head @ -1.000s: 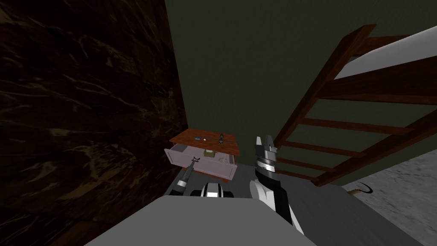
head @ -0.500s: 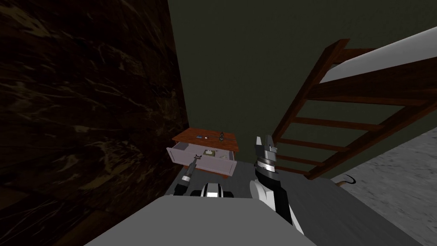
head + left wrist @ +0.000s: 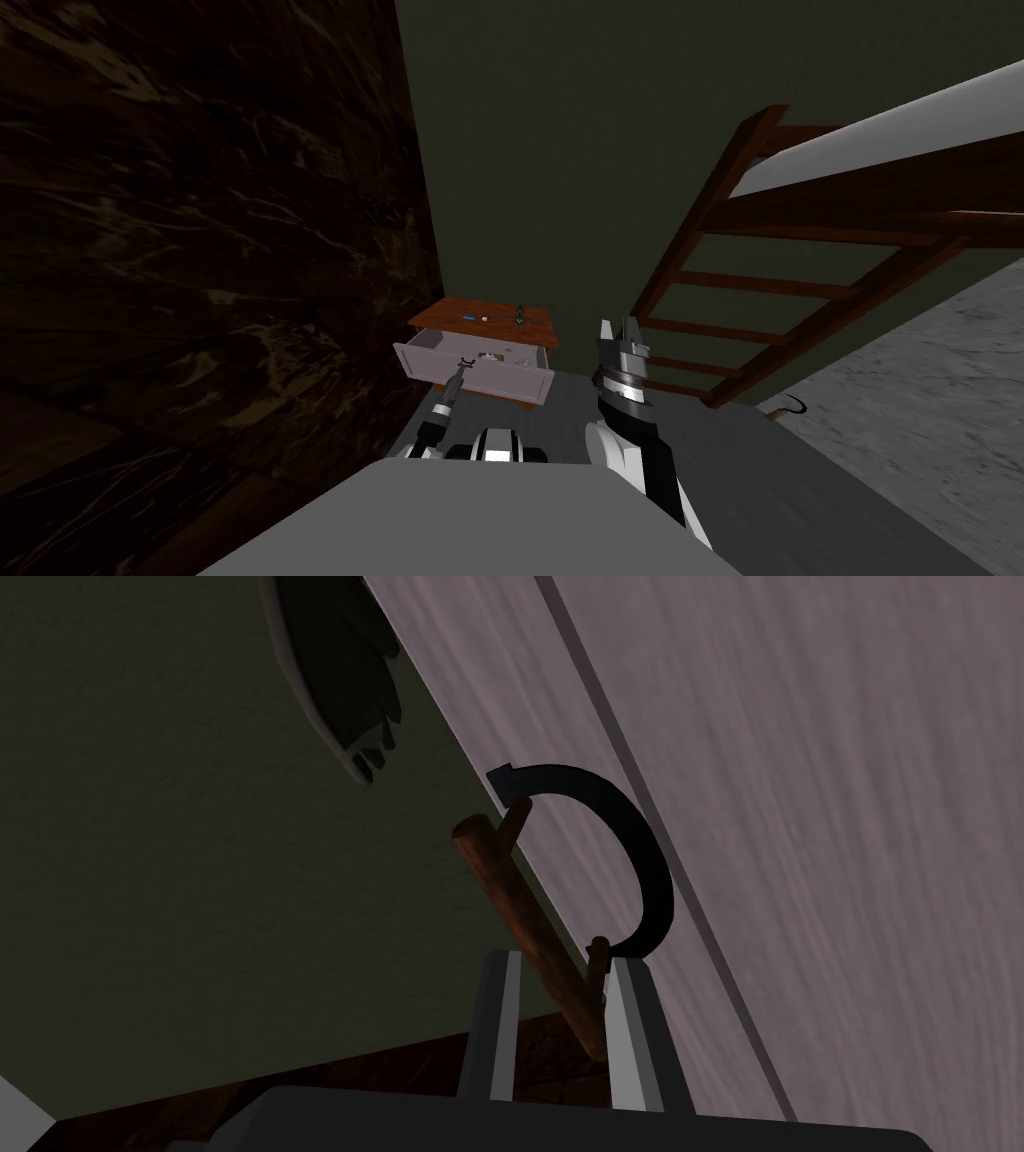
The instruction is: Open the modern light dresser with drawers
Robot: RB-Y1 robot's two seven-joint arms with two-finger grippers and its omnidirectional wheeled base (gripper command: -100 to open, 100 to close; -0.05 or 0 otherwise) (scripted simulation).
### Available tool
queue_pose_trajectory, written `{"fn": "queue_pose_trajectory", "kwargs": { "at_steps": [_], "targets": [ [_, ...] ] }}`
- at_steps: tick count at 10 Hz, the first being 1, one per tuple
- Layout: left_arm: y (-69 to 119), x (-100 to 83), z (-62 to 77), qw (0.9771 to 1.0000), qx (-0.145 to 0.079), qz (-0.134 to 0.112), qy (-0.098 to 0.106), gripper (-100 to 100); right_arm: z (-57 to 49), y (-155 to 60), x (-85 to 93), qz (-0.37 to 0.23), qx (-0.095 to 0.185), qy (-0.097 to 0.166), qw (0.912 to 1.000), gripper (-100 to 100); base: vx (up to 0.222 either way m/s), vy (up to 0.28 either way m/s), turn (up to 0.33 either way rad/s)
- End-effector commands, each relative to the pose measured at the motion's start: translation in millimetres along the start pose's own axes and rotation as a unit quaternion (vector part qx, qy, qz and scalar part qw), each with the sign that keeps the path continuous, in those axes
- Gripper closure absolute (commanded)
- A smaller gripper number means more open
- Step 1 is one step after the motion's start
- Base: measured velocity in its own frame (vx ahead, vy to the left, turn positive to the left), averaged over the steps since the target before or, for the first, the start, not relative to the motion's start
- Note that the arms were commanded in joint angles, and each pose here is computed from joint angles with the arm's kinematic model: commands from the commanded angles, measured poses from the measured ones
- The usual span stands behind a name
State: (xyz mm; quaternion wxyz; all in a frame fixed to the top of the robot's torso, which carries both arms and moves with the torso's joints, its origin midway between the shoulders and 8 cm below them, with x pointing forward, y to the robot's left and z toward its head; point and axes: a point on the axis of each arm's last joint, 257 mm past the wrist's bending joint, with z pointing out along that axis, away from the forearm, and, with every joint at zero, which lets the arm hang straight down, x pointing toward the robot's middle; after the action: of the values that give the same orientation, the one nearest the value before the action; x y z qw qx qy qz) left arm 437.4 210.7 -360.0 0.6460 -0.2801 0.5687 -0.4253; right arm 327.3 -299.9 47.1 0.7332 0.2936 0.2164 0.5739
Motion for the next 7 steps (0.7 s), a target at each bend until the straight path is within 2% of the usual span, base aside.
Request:
{"fn": "queue_pose_trajectory", "kwargs": {
  "at_steps": [1, 2, 3, 4, 6, 7],
  "targets": [
    [-5.3, -0.1, 15.3, 0.9999, 0.008, 0.002, -0.01, 100, 0.0, 0.0, 0.0, 0.0, 0.0, 0.0, 1.0, 0, -0.084, 0.033, -0.042],
    [-0.1, 5.2, 17.4, 1.0, 0.0, 0.002, -0.001, 100, 0.0, 0.0, 0.0, 0.0, 0.0, 0.0, 1.0, 0, -0.096, 0.038, -0.036],
    [-4.4, 3.4, 26.7, 0.9999, 0.003, 0.005, -0.012, 100, 0.0, 0.0, 0.0, 0.0, 0.0, 0.0, 1.0, 0, -0.127, 0.048, -0.069],
    [-2.4, 6.6, 30.1, 1.0, 0.0, 0.005, -0.006, 100, 0.0, 0.0, 0.0, 0.0, 0.0, 0.0, 1.0, 0, -0.104, 0.045, -0.036],
    [-1.6, 7.0, 29.4, 1.0, -0.002, 0.005, -0.006, 100, 0.0, 0.0, 0.0, 0.0, 0.0, 0.0, 1.0, 0, -0.026, 0.004, 0.005],
    [19.1, -16.9, 22.9, 0.9992, -0.029, 0.005, -0.026, -100, 0.0, 0.0, 0.0, 0.0, 0.0, 0.0, 1.0, 0, -0.05, -0.022, -0.381]
  ]
}}
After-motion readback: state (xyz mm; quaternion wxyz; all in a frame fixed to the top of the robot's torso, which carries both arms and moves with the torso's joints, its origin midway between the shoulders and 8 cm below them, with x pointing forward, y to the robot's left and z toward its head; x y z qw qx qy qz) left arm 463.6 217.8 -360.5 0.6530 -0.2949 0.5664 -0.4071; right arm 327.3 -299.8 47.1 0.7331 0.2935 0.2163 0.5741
